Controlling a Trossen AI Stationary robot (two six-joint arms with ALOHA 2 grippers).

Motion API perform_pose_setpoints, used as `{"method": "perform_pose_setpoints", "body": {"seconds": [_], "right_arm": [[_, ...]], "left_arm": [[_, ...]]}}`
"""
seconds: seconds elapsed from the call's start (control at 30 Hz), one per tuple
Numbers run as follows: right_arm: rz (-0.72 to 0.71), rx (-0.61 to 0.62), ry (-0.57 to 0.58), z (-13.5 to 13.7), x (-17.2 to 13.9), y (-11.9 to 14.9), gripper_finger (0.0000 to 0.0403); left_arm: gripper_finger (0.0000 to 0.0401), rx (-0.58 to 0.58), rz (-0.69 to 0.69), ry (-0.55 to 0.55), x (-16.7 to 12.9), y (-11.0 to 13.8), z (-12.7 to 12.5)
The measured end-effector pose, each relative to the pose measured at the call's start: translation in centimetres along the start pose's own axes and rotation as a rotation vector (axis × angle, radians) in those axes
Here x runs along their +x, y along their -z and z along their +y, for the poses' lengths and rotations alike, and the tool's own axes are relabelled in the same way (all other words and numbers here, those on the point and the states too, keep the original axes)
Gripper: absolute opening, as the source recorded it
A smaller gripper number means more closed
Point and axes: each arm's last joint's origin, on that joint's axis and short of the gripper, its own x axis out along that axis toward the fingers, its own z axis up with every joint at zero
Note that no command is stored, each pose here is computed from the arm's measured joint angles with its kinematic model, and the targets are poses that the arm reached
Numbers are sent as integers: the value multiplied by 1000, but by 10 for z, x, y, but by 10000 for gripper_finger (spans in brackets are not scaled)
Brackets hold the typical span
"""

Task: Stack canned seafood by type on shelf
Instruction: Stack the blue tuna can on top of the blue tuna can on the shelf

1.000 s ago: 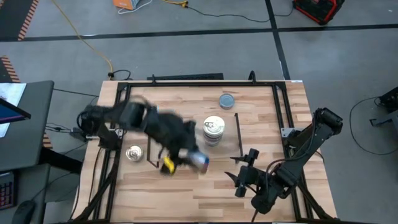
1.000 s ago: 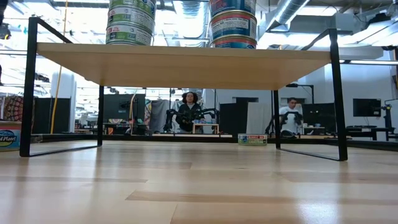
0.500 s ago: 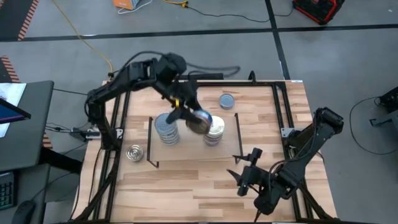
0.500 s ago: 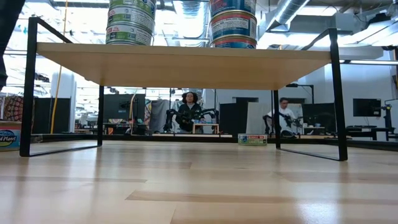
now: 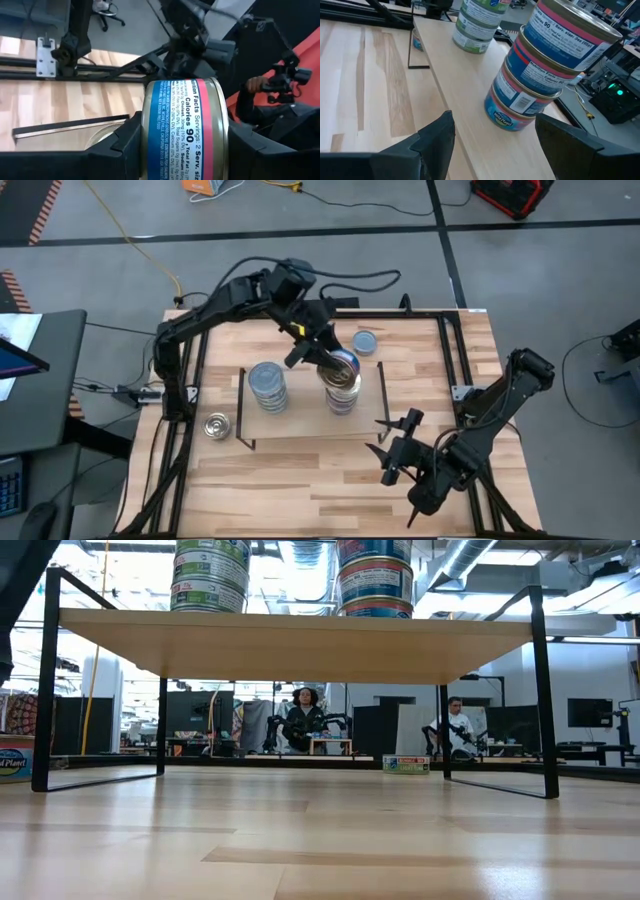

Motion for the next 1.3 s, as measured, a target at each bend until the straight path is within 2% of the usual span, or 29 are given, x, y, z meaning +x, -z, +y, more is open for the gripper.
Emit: {"method": "perform_pose_setpoints", "body": {"seconds": [0.2, 0.43, 0.67, 0.83, 1.3], "right_arm": [[-1, 4, -15, 2, -6, 3, 301], [-3, 9, -17, 2, -6, 3, 301], [-4, 17, -18, 3, -7, 3, 301], [-2, 13, -17, 3, -6, 3, 301], [-3, 17, -17, 3, -6, 3, 301]], "left_arm": [[191, -22, 9, -7, 0, 1, 4], [192, -85, 60, 33, 15, 9, 18], [191, -218, 87, 57, 32, 16, 40], [194, -268, 89, 99, 33, 17, 45], [195, -378, 136, 74, 30, 23, 49]]}}
